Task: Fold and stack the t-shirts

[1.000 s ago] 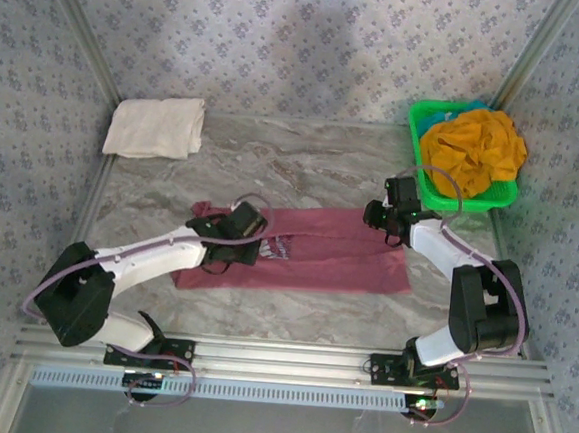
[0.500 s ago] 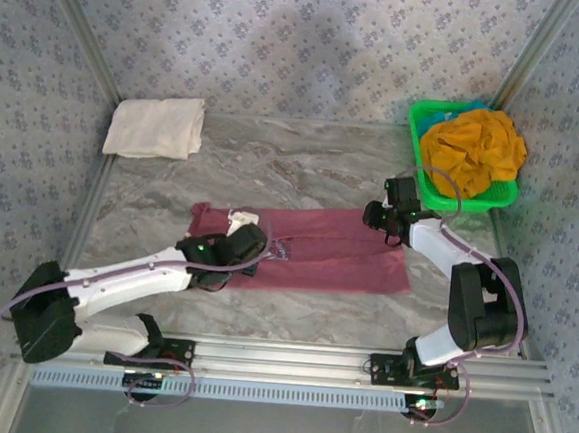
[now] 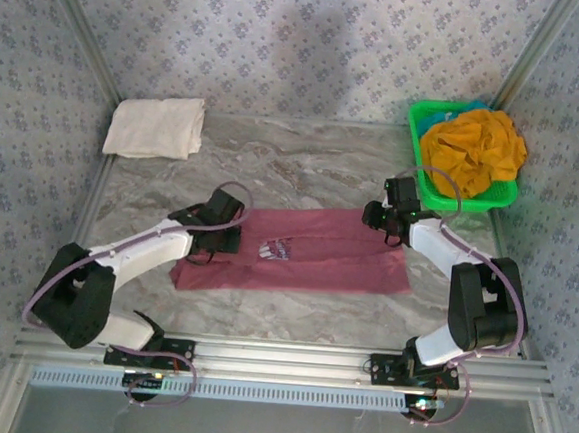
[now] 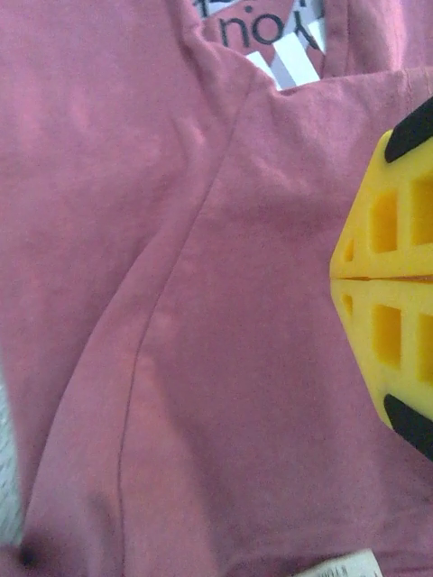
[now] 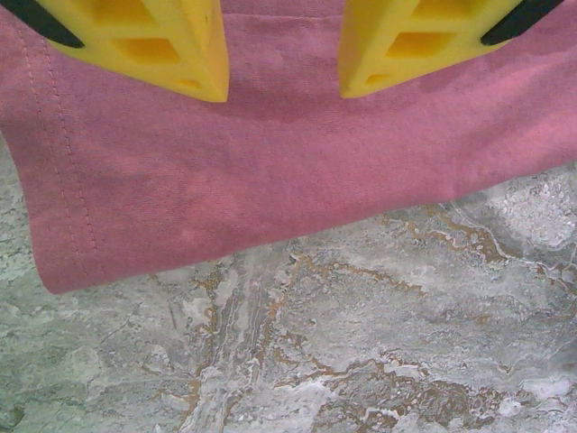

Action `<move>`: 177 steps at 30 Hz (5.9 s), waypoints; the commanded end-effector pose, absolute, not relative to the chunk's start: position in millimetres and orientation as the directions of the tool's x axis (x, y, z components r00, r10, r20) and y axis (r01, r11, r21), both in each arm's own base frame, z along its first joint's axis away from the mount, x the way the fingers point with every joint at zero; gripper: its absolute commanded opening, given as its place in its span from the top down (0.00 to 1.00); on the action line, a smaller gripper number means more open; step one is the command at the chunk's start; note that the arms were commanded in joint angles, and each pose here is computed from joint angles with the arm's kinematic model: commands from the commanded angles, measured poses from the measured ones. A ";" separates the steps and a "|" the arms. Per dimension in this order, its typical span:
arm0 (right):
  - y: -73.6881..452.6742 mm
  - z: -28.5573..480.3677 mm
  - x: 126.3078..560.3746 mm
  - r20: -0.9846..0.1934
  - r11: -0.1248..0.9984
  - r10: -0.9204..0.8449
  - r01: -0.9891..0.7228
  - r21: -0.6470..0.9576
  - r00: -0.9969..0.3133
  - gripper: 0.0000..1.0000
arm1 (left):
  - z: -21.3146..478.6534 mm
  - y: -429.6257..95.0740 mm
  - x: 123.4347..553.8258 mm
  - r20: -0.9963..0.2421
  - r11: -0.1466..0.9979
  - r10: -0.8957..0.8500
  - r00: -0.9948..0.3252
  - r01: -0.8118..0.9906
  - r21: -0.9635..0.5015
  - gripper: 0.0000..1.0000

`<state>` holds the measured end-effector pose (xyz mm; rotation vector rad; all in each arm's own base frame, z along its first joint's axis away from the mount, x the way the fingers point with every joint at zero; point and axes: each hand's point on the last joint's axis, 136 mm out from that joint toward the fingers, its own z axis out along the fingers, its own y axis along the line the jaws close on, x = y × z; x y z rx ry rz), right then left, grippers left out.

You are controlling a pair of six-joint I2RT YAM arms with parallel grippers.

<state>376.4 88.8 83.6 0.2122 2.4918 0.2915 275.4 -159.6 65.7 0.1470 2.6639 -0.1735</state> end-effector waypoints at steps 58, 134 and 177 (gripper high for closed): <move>60.0 1.9 341.3 -0.127 0.946 0.299 0.276 0.168 -0.946 0.72 | 19.0 -92.4 425.8 -0.443 0.962 -0.262 -0.857 -0.193 -0.195 1.00; 135.7 127.9 368.1 -0.603 0.964 0.129 -0.044 0.263 -0.787 0.61 | 117.5 -199.4 501.2 -0.613 0.890 -0.301 -0.731 0.016 -0.456 1.00; 150.8 109.1 364.4 -0.502 0.940 0.093 -0.090 0.328 -0.860 0.64 | 144.4 -216.0 582.2 -0.663 0.901 -0.167 -0.730 0.159 -0.403 1.00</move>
